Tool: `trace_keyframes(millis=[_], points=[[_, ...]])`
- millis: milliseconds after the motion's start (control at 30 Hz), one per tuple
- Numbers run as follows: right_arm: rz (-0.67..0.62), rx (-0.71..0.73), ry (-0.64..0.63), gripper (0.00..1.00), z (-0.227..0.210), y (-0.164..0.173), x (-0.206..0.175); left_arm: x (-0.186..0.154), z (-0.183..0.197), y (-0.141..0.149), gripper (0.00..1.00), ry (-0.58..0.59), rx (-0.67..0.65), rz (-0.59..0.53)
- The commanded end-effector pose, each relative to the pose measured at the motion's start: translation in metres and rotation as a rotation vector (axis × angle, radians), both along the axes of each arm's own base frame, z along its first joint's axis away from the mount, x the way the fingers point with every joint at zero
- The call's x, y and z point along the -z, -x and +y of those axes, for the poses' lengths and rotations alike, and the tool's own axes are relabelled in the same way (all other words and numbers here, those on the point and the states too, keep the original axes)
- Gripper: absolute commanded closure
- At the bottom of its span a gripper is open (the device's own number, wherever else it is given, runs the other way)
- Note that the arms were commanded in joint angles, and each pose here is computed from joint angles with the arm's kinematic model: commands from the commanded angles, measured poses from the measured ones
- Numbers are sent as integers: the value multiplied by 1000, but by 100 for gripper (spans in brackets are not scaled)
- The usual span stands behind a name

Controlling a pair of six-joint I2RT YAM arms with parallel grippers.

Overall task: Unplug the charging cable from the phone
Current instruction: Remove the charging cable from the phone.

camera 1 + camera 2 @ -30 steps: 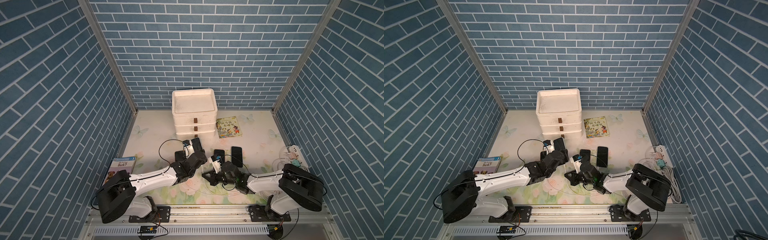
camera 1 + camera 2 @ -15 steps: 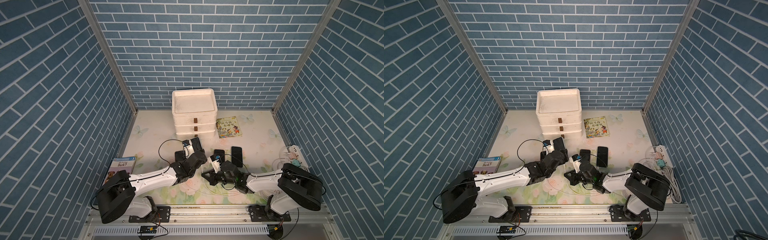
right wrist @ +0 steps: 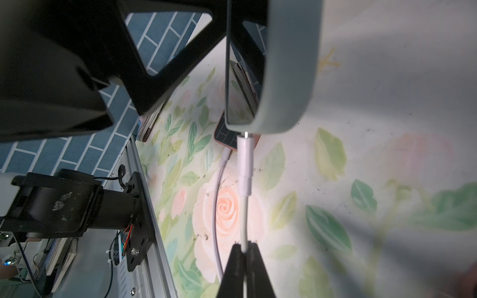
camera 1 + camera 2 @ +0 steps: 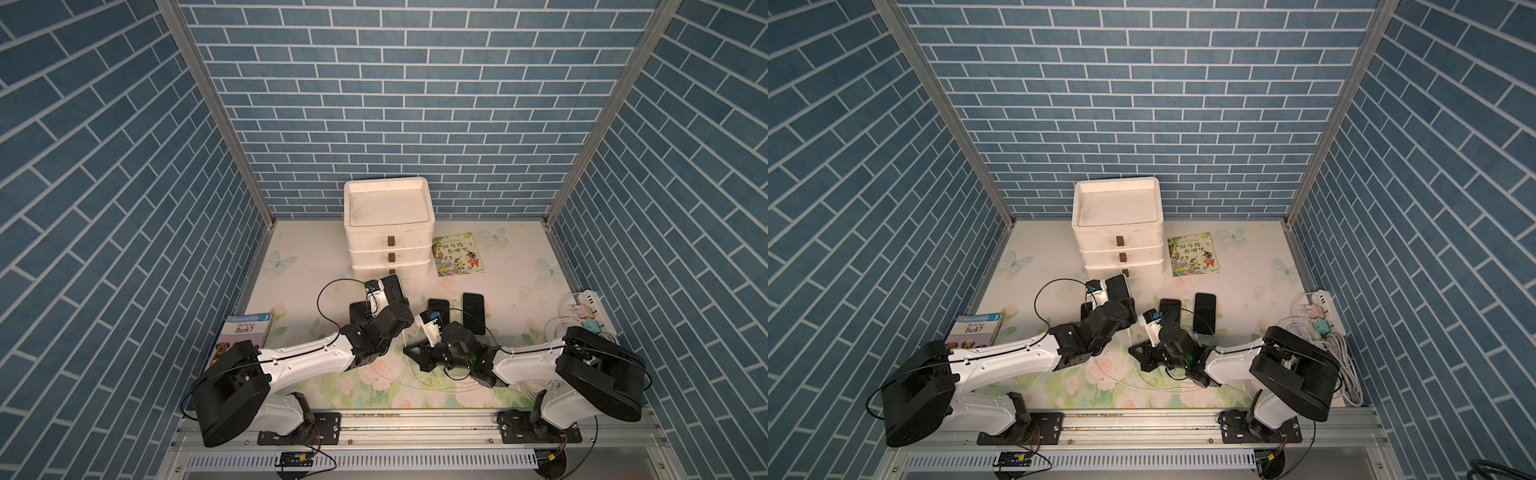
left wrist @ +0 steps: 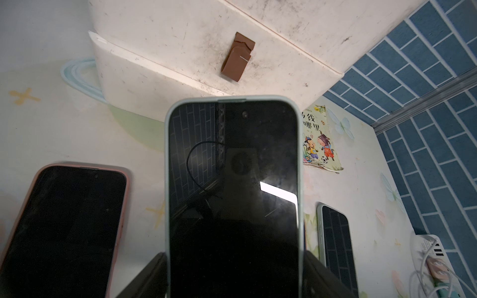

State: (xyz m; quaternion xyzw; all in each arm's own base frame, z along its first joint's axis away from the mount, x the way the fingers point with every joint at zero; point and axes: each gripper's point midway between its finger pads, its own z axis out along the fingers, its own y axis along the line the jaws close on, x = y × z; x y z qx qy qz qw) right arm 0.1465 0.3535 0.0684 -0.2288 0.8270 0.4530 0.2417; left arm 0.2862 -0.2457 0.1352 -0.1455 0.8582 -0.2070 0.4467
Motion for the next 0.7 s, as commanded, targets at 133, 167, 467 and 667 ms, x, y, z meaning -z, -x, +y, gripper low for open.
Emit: trace_keyframes(millis=[133, 167, 467, 667], points=[[31, -57, 108, 100, -14, 17, 30, -41, -4, -15, 100, 58, -45, -103], [31, -58, 110, 100, -14, 17, 30, -42, -3, -15, 100, 57, -48, -105], [32, -64, 107, 84, -5, 13, 29, -34, 6, -16, 100, -11, -79, -77], [35, -69, 103, 52, -3, 14, 29, -8, 16, -19, 100, -82, -73, 5]])
